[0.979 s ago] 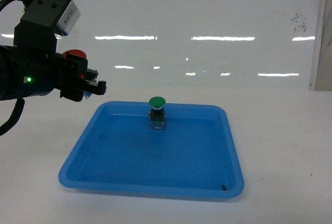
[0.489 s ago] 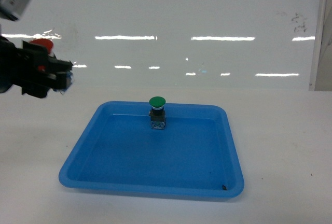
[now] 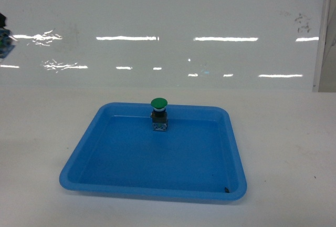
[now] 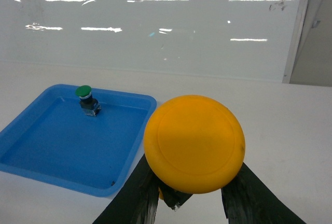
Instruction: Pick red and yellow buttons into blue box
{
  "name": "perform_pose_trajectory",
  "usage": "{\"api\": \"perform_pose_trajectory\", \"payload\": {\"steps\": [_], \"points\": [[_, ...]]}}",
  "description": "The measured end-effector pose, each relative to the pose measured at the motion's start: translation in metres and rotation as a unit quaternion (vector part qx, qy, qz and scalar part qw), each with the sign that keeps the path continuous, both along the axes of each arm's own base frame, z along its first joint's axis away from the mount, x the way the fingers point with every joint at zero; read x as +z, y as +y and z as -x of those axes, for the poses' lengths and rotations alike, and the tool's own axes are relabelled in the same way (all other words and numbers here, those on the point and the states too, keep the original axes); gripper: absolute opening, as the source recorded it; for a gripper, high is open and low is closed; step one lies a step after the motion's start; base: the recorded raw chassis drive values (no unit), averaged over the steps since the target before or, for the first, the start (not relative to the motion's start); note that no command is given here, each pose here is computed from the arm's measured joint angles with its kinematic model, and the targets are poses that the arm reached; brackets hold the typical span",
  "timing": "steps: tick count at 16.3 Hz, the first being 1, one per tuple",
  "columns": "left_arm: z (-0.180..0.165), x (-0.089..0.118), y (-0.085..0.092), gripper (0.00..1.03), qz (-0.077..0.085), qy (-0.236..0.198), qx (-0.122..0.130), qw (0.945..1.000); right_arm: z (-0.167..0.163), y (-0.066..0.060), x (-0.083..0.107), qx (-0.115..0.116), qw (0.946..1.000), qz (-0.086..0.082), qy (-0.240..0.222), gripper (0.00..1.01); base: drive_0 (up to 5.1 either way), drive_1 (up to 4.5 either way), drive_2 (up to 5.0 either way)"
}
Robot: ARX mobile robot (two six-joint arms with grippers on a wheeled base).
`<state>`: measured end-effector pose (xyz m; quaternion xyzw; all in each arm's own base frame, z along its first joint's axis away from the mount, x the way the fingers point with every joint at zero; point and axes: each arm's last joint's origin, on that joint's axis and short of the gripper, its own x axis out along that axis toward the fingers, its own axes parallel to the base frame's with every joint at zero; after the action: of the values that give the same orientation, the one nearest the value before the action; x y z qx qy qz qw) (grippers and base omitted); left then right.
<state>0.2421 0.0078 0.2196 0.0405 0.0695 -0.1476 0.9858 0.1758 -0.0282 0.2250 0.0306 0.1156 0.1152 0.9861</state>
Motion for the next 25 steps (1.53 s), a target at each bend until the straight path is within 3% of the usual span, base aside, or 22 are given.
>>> {"api": "perform_pose_trajectory", "payload": {"steps": [4,12,17,20,23,25], "points": [[0.024,0.001,0.014,0.24,0.006,-0.001,0.003,1.0000,0.000,0.000,0.000,0.000,1.0000,0.000,0.000,0.26,0.0,0.00,0.0],[0.024,0.001,0.014,0.24,0.007,0.000,0.003,1.0000,-0.001,-0.003,0.004,-0.008,1.0000,-0.002,-0.004,0.26,0.0,0.00,0.0],[0.027,0.002,0.017,0.24,0.009,0.007,0.003,0.9999,0.027,-0.009,0.032,-0.009,0.9991,-0.018,-0.037,0.26,0.0,0.00,0.0],[0.043,0.017,0.021,0.24,0.013,-0.017,-0.001,0.9998,0.043,-0.016,0.040,-0.014,0.9985,-0.035,-0.041,0.26,0.0,0.00,0.0],[0.048,0.019,0.023,0.24,0.026,-0.012,-0.008,0.9996,0.045,-0.026,0.043,-0.017,0.9978,-0.031,-0.055,0.26,0.0,0.00,0.0],[0.044,0.015,0.024,0.24,0.028,-0.001,-0.003,0.9996,0.029,-0.041,0.033,-0.031,0.9986,-0.026,-0.035,0.26,0.0,0.00,0.0]]}}
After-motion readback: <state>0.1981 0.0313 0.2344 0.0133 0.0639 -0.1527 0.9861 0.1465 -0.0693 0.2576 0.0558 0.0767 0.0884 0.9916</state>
